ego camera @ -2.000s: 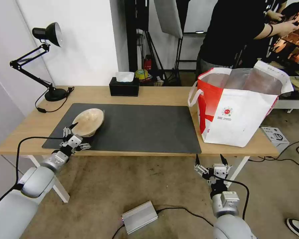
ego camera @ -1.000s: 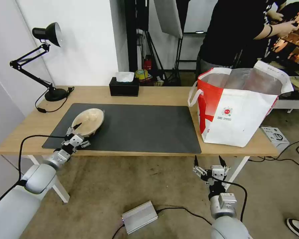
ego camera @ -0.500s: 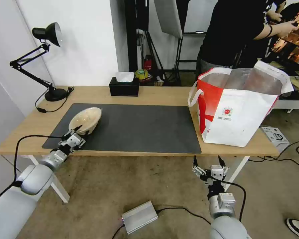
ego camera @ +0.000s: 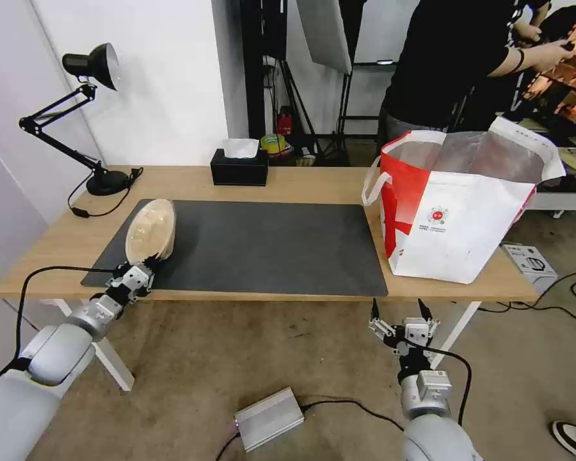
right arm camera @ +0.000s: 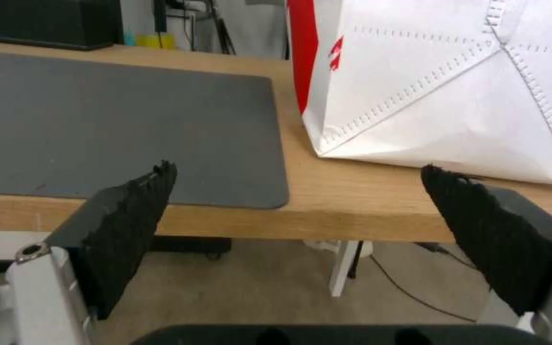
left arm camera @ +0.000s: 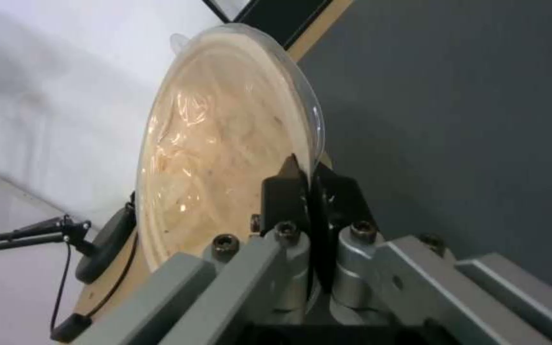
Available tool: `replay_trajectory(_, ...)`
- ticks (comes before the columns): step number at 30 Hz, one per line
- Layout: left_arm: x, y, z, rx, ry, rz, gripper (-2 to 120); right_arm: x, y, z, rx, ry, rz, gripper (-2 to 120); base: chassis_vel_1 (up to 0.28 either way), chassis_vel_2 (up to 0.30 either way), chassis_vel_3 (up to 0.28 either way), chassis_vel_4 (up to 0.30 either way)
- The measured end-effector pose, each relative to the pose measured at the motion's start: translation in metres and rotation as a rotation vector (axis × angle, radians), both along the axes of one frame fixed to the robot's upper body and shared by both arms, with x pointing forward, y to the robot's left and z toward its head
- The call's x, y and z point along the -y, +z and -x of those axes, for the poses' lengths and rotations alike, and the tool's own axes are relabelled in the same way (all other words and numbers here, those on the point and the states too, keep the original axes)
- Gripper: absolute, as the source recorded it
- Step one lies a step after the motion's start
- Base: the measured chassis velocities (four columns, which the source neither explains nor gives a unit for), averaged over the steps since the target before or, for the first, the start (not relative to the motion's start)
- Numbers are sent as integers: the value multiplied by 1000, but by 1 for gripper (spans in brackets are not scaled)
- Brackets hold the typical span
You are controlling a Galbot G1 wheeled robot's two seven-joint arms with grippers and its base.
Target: Pick up the trash from the table and place it into the takeout bag.
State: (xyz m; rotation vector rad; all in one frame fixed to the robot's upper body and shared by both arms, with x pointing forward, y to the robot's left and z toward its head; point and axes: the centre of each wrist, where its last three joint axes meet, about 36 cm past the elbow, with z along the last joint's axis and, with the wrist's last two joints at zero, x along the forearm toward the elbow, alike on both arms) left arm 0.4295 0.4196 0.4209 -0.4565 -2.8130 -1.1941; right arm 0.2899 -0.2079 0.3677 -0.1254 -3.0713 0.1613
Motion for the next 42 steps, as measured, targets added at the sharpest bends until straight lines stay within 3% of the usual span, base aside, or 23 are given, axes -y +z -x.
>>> replay_trajectory(11,1,3,-1,3,-8,15,0,-1,1,0,4,-2,-3,98,0,0,0,0)
replay_trajectory(24,13,48,5,102,-93,-5,0,-4,5,-2,18,5,-10,97,0,0,0,0)
replay_trajectory(34,20,61,8,143,-131,-13,0,-5,6,-1,19,7,-8,97,0,0,0,0)
replay_trajectory(42,26,96,-12,214,-198,-42,0,-9,11,-4,31,19,-11,97,0,0,0,0)
